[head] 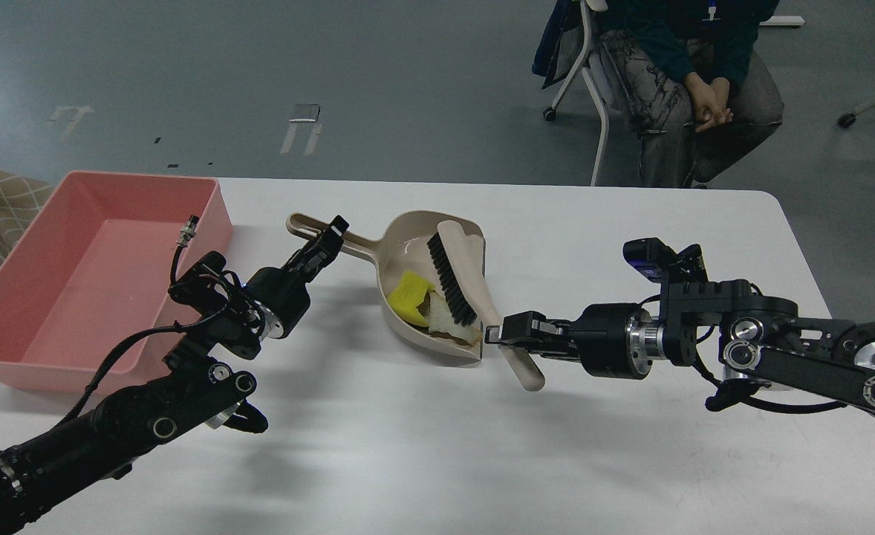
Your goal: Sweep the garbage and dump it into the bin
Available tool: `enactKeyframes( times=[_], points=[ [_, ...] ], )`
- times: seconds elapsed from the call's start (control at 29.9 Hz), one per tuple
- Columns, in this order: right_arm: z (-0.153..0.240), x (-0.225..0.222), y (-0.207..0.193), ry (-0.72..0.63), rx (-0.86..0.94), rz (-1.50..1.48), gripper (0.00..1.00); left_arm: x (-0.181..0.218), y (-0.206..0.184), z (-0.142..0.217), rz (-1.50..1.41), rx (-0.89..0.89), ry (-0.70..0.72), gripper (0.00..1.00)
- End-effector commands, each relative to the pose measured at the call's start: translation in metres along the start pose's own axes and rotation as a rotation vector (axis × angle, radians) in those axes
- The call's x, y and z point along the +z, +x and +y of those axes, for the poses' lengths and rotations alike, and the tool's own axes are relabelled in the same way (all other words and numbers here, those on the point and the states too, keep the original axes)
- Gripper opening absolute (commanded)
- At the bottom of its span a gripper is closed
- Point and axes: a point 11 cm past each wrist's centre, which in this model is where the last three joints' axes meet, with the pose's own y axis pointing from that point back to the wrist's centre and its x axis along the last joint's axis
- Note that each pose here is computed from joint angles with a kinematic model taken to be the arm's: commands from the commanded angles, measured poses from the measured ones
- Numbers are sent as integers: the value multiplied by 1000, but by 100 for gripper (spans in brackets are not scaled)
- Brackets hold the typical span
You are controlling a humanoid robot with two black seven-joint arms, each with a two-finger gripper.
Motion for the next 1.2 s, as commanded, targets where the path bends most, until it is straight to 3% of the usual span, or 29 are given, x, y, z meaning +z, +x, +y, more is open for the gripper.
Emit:
enactKeyframes(
  times=[0.0, 0.2, 0.67, 1.17],
  points=[
    [7, -9, 15, 16, 32, 6, 0, 0, 1, 0, 11, 2, 3, 0],
    [38, -10, 45, 3, 114, -2, 0, -3, 3, -1, 81, -9, 27, 0],
    [126, 34, 51, -118, 222, -52, 0, -1, 21, -11, 403, 33, 85, 0],
    [152, 67, 43, -189, 273, -113, 0, 21, 64, -28, 533, 106, 27, 0]
  ],
)
